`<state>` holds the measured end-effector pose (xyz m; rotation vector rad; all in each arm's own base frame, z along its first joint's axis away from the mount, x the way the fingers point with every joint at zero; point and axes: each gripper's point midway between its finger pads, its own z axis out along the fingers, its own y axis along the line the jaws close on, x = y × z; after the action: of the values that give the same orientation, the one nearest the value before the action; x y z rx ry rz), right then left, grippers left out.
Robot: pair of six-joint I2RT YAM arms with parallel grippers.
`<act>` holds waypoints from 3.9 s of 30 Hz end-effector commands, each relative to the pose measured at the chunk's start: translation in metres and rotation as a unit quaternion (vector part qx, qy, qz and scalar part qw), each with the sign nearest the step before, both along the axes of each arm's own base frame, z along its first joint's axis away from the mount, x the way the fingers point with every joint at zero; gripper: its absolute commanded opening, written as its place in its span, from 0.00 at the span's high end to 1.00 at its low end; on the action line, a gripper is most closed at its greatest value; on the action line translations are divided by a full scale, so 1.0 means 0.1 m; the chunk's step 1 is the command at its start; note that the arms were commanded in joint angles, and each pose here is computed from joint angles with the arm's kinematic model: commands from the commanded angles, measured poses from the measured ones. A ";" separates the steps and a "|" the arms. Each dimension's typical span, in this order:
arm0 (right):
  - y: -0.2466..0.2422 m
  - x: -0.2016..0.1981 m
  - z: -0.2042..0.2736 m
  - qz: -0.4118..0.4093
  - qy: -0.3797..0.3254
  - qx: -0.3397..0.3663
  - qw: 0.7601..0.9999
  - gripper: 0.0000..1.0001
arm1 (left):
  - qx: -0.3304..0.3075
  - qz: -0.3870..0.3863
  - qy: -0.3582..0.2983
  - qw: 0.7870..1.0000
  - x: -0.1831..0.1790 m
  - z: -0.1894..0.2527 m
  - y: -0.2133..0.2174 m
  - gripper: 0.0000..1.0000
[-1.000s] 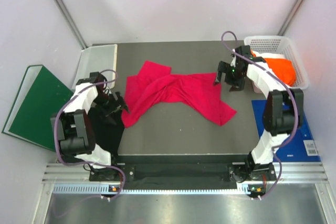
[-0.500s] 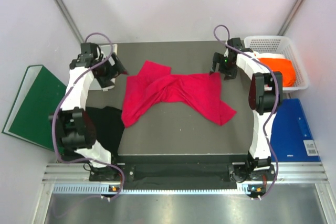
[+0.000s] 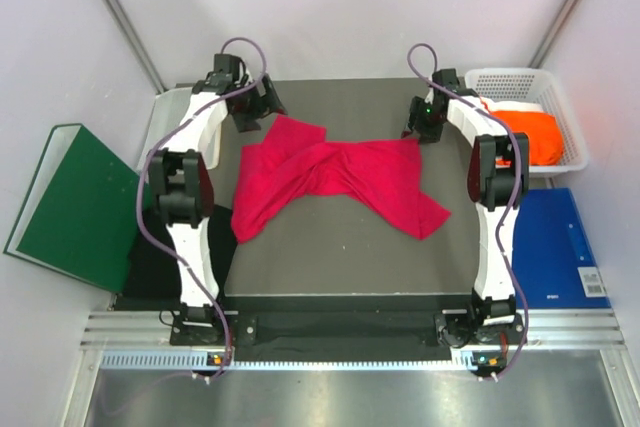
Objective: Fold and stack the t-shirts
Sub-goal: Flatten out the tshirt
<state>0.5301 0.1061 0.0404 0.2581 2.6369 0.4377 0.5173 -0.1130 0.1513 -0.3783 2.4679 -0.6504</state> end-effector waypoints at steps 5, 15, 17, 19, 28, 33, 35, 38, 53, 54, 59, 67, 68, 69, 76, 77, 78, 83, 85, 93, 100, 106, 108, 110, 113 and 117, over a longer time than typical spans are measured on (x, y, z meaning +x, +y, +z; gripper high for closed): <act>0.08 -0.13 -0.31 -0.005 0.052 0.022 0.998 0.76 | 0.045 0.024 -0.050 0.997 0.74 -0.22 0.02 0.01; 0.05 -0.30 -0.20 0.008 0.055 0.018 0.998 1.00 | 0.086 0.026 -0.035 0.995 0.78 -0.42 0.16 0.01; 0.04 -0.33 -0.18 0.008 0.055 0.017 0.998 1.00 | 0.095 0.030 -0.033 0.995 0.68 -0.37 0.24 0.01; 0.05 -0.35 -0.17 0.010 0.056 0.018 0.998 1.00 | 0.098 0.039 -0.022 0.994 0.57 -0.42 0.37 0.01; 0.07 -0.34 -0.07 0.007 0.047 0.025 0.999 1.00 | 0.138 0.075 0.044 0.987 -0.10 -0.48 0.82 0.01; 0.09 -0.33 -0.08 0.005 0.049 0.031 0.998 1.00 | 0.124 0.068 0.075 0.987 -0.28 -0.76 0.77 0.02; 0.10 -0.33 -0.07 0.005 0.049 0.032 0.998 1.00 | 0.120 0.067 0.088 0.987 -0.29 -0.88 0.75 0.09; 0.08 -0.34 -0.07 0.003 0.049 0.028 0.998 1.00 | 0.107 0.056 0.102 0.987 -0.29 -1.01 0.69 0.20; 0.07 -0.34 0.08 -0.005 0.038 0.029 0.999 1.00 | 0.154 0.081 0.104 0.979 -0.28 -0.98 0.89 1.00; 0.07 -0.34 0.12 -0.006 0.034 0.028 0.999 1.00 | 0.158 0.084 0.087 0.980 -0.23 -0.84 0.90 1.00; 0.06 -0.34 0.25 -0.011 0.020 0.028 0.999 1.00 | 0.172 0.121 0.038 0.977 -0.05 -0.43 1.17 1.00; 0.05 -0.40 0.22 -0.018 0.026 0.029 0.999 1.00 | 0.149 0.092 0.050 0.983 -0.06 -0.51 1.12 0.12; 0.05 -0.40 0.20 -0.019 0.028 0.029 0.999 1.00 | 0.144 0.093 0.056 0.984 -0.08 -0.57 1.12 0.09; 0.06 -0.40 0.21 -0.018 0.026 0.031 0.999 1.00 | 0.140 0.092 0.055 0.984 -0.08 -0.58 1.12 0.10; 0.07 -0.40 0.17 -0.020 0.029 0.033 0.999 1.00 | 0.111 0.106 0.078 0.985 -0.15 -0.84 1.19 0.36; 0.07 -0.38 0.18 -0.020 0.027 0.035 0.999 1.00 | 0.110 0.109 0.085 0.984 -0.16 -0.91 1.21 0.36; 0.08 -0.39 0.17 -0.018 0.029 0.035 0.999 1.00 | 0.111 0.112 0.087 0.984 -0.16 -0.95 1.23 0.36; 0.08 -0.37 0.17 -0.016 0.031 0.034 0.999 1.00 | 0.111 0.111 0.100 0.982 -0.12 -1.14 1.24 0.34; 0.08 -0.36 0.18 -0.017 0.030 0.035 0.999 1.00 | 0.107 0.106 0.105 0.983 -0.10 -1.21 1.22 0.33; 0.07 -0.33 0.22 -0.015 0.026 0.033 0.999 1.00 | 0.079 0.077 0.123 0.986 -0.09 -1.46 1.01 0.51; 0.06 -0.33 0.34 -0.015 0.020 0.030 0.999 1.00 | 0.071 0.021 0.141 0.987 -0.12 -1.53 0.63 1.00; 0.06 -0.35 0.65 -0.017 -0.004 0.034 0.999 1.00 | 0.102 0.043 0.075 0.991 0.07 -0.87 0.81 1.00; 0.05 -0.34 0.86 -0.019 -0.026 0.035 0.999 1.00 | 0.110 0.060 0.045 0.991 0.18 -0.57 0.93 1.00; 0.03 -0.31 1.11 -0.022 -0.054 0.032 0.998 1.00 | 0.114 0.079 0.008 0.990 0.23 -0.21 1.00 1.00; 0.01 -0.30 1.48 -0.025 -0.092 0.029 0.995 1.00 | 0.107 0.108 -0.051 0.987 0.28 0.35 1.09 1.00; -0.01 -0.32 2.01 -0.026 -0.152 0.024 0.988 1.00 | 0.091 0.136 -0.118 0.979 0.24 1.04 1.14 1.00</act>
<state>0.4937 0.1073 0.1408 0.3154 2.5501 0.4943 0.5360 -0.0074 0.1226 -0.5416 2.4746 -0.3076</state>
